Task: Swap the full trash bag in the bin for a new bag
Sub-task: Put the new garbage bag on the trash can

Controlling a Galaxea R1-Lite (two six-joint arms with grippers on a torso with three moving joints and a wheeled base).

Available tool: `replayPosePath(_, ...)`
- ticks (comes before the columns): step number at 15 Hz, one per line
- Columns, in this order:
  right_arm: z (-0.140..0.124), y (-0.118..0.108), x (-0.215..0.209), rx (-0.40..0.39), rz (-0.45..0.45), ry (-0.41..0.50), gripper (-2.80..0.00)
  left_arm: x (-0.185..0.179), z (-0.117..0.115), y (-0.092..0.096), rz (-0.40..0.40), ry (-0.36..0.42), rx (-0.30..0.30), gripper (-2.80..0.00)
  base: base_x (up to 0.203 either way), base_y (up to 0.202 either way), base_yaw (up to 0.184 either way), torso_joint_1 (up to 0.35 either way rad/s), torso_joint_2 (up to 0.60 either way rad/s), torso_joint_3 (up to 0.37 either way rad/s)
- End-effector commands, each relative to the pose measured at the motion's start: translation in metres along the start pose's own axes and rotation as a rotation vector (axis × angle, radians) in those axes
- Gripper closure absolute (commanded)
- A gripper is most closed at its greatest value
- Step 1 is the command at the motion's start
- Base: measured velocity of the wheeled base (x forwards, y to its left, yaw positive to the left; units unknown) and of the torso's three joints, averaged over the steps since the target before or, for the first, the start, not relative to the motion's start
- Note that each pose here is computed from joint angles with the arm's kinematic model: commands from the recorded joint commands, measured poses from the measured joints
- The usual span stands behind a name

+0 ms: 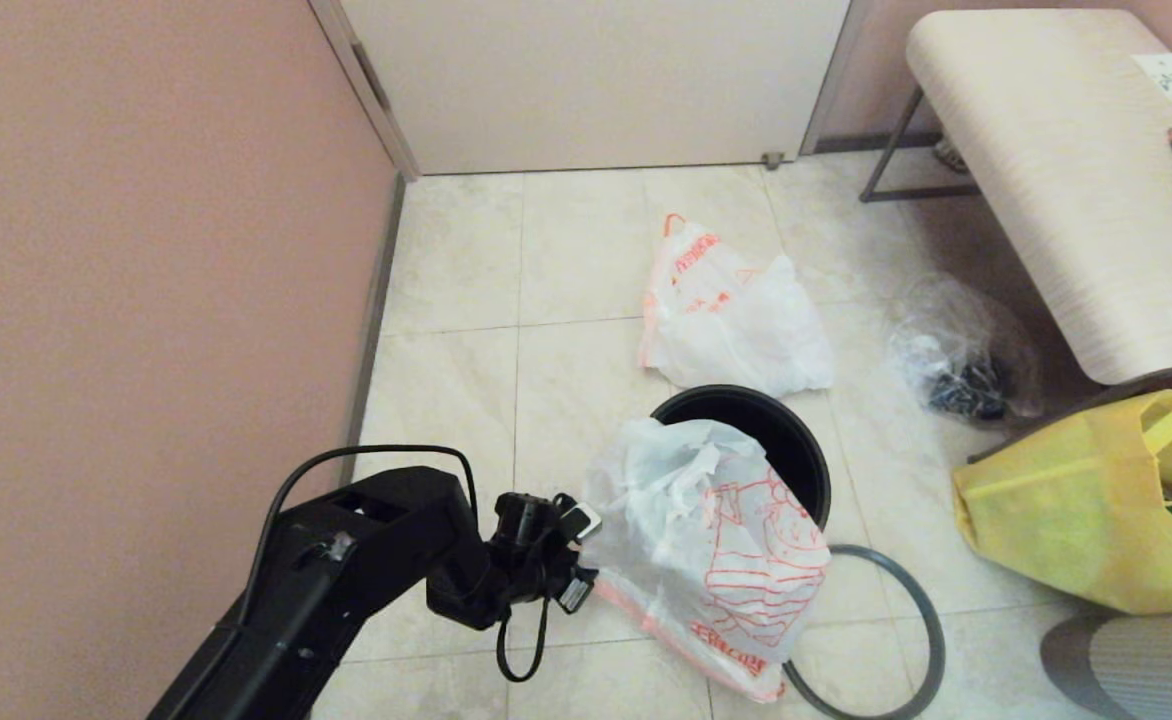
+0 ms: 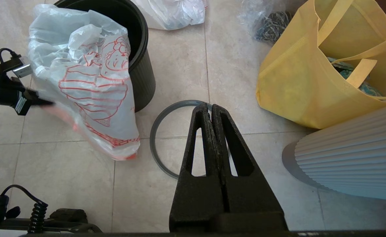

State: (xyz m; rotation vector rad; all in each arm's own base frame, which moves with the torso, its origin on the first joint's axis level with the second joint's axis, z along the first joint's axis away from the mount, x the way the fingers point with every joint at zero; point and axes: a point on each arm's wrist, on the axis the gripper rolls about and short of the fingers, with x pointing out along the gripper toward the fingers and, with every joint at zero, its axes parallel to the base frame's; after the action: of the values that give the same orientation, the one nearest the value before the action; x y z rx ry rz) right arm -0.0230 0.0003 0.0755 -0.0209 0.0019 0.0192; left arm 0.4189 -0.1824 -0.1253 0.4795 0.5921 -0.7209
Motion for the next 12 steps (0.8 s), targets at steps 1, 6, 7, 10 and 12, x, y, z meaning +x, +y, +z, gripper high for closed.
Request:
replayPosePath(1, 0.000, 0.000, 0.000, -0.001, 0.001, -0.001, 0.00, -0.003, 0.001, 0.001, 0.001, -0.002, 0.001, 0.00, 0.000, 0.000, 0.000, 0.000, 0.00, 0.000)
replayPosePath(6, 0.000, 0.000, 0.000, -0.001, 0.001, -0.001, 0.00, -0.077, 0.043, 0.008, -0.075, 0.025, -0.052, 0.00, 0.000, 0.000, 0.000, 0.000, 0.00, 0.000)
replayPosePath(7, 0.000, 0.000, 0.000, -0.001, 0.001, -0.001, 0.00, -0.098, 0.047, 0.006, -0.100, 0.054, -0.070, 0.00, 0.000, 0.000, 0.000, 0.000, 0.00, 0.000)
replayPosePath(10, 0.000, 0.000, 0.000, -0.001, 0.001, -0.001, 0.00, -0.163, 0.072, -0.010, -0.146, 0.072, -0.082, 0.00, 0.000, 0.000, 0.000, 0.000, 0.00, 0.000)
replayPosePath(12, 0.000, 0.000, 0.000, -0.001, 0.001, -0.001, 0.00, -0.202, 0.097, -0.031, -0.191, 0.065, -0.081, 0.00, 0.000, 0.000, 0.000, 0.000, 0.00, 0.000)
